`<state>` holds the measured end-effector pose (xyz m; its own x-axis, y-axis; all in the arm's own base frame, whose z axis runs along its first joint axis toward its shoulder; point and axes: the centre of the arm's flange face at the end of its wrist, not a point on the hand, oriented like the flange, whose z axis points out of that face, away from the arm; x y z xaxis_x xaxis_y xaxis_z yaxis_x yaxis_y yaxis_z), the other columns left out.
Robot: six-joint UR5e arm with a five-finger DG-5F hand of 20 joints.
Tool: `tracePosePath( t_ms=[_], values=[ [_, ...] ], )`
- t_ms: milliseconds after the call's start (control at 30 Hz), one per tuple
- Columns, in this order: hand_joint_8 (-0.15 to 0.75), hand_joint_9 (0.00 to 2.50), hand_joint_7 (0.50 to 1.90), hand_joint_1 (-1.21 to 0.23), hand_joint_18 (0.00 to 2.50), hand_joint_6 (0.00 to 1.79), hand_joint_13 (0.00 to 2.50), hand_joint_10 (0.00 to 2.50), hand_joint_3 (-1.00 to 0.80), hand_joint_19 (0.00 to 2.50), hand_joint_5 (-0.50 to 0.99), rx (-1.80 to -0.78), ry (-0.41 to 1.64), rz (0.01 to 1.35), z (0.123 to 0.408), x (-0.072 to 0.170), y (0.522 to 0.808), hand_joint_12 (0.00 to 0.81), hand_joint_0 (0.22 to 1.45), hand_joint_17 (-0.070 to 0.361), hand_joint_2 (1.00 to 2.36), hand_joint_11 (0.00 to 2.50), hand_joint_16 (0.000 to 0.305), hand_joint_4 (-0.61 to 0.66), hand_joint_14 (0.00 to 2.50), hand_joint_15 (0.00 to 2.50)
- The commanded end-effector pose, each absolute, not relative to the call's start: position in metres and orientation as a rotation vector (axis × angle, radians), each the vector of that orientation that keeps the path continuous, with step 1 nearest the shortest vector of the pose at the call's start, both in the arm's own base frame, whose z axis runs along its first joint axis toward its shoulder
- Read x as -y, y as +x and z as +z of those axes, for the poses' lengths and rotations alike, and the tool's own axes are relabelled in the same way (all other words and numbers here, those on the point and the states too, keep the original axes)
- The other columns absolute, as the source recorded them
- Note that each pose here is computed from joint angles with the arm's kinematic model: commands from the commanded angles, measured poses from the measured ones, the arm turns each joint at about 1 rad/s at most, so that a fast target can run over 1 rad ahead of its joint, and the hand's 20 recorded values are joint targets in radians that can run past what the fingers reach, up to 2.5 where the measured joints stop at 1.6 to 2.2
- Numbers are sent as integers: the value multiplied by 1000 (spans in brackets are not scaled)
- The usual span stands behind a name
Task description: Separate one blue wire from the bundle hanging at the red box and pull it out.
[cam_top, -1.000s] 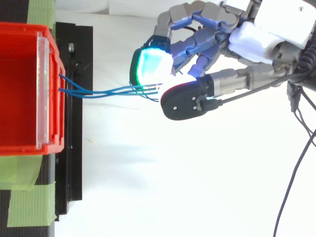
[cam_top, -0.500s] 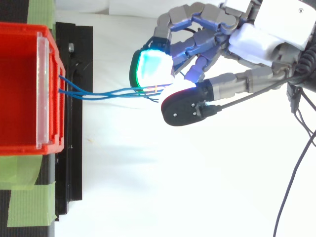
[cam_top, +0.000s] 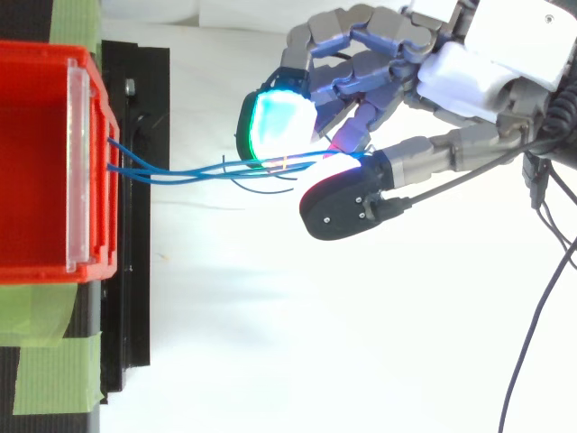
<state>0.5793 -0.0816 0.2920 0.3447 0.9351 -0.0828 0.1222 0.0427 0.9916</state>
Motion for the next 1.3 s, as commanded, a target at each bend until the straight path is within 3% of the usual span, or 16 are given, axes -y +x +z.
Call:
tracePosePath(
  t_ms=[0,233,1267],
  values=[
    [318,588,1106,-932,528,780,1214,17,-471,640,-263,-1048,1391,842,292,82,579,342,593,124,1003,1320,55,238,100,1588],
    [335,673,1073,-884,557,785,1253,16,-500,648,-249,-1046,1389,846,292,81,580,347,574,123,1000,1322,54,238,118,1567],
    [344,917,1100,-728,675,846,1384,12,-194,706,-201,-1043,1375,851,293,78,582,335,607,112,1025,1385,50,215,170,1535]
  ],
)
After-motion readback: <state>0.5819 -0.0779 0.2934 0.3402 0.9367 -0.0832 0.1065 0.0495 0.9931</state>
